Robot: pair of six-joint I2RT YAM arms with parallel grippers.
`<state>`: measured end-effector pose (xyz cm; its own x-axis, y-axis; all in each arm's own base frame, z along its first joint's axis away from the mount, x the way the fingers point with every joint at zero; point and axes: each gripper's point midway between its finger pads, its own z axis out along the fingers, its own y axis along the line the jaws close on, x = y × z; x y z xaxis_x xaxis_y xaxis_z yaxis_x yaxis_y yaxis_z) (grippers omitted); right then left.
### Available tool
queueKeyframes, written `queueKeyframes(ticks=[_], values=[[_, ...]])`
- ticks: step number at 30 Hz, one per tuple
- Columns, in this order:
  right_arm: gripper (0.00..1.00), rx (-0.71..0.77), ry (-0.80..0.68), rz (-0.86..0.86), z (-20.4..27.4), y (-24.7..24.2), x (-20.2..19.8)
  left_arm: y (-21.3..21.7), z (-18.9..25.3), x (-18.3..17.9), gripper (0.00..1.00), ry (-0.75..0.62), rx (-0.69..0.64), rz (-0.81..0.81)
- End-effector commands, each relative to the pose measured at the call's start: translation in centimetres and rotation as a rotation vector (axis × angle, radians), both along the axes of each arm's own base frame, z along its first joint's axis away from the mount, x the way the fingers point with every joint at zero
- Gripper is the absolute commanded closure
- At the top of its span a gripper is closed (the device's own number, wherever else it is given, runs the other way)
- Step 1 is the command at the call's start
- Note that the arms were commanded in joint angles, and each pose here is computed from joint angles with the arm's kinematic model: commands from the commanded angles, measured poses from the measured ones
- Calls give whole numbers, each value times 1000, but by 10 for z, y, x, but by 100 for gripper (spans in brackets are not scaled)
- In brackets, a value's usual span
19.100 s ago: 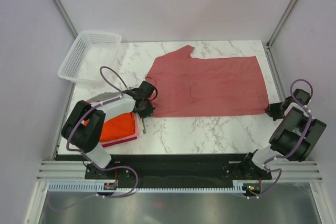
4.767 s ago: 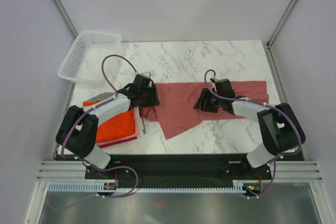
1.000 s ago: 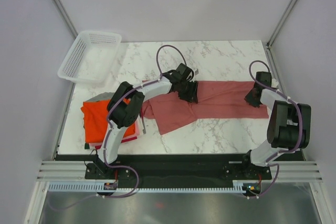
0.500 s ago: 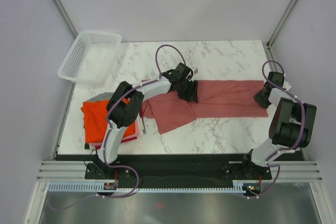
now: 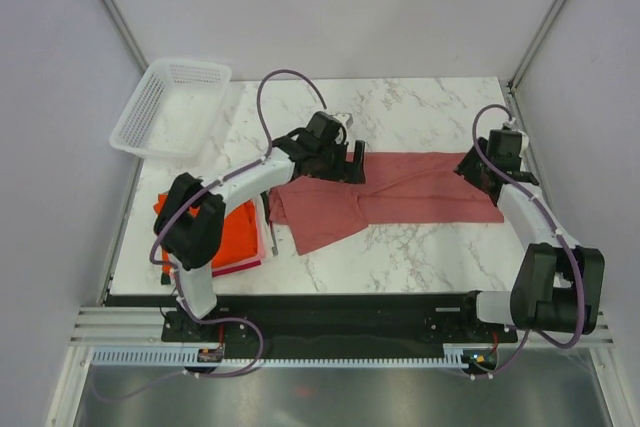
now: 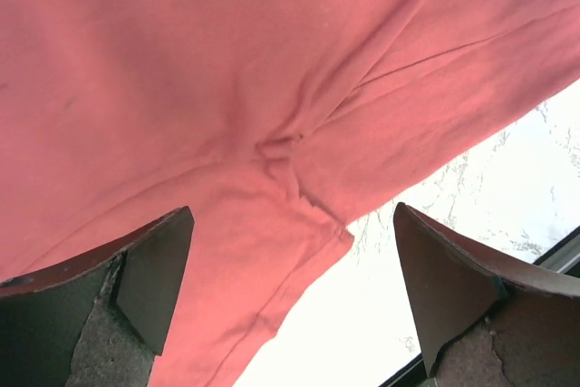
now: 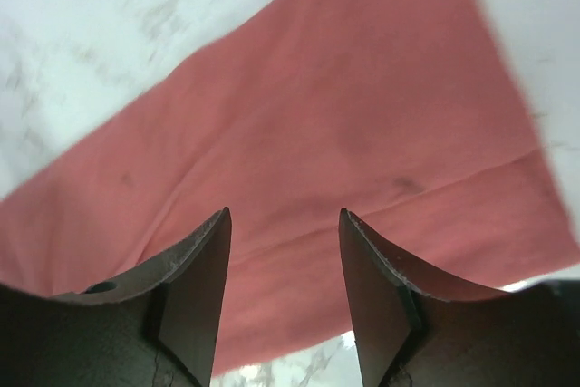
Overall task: Fold and stack the t-shirts
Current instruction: Fold the tshirt
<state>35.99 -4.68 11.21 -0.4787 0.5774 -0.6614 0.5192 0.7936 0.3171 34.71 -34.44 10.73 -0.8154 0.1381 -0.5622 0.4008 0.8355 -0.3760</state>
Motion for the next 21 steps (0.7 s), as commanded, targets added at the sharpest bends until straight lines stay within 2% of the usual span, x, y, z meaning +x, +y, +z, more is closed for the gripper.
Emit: queueKeyframes(ticks=[1, 2, 4, 5, 6, 8, 9, 15, 21], values=[[41, 82, 39, 263, -12, 63, -17, 26, 22, -6, 0, -66, 12, 84], [41, 97, 39, 300, -12, 74, -20, 36, 37, -9, 0, -104, 7, 110], [42, 142, 48, 399, -15, 103, -36, 54, 21, -27, 0, -72, 36, 129], [43, 148, 52, 423, -17, 109, -41, 66, 36, -31, 1, -116, 31, 163], [44, 155, 53, 446, -19, 116, -49, 80, 17, -46, 3, -79, 60, 187], [46, 203, 69, 500, -24, 132, -61, 94, 27, -62, 5, -89, 28, 214], [46, 214, 71, 536, -24, 142, -66, 104, 9, -80, 6, -39, 34, 227], [47, 219, 89, 648, -33, 172, -83, 128, -28, -141, 12, 103, 3, 253], [49, 252, 134, 679, -48, 190, -95, 143, -42, -169, 12, 155, -18, 273]])
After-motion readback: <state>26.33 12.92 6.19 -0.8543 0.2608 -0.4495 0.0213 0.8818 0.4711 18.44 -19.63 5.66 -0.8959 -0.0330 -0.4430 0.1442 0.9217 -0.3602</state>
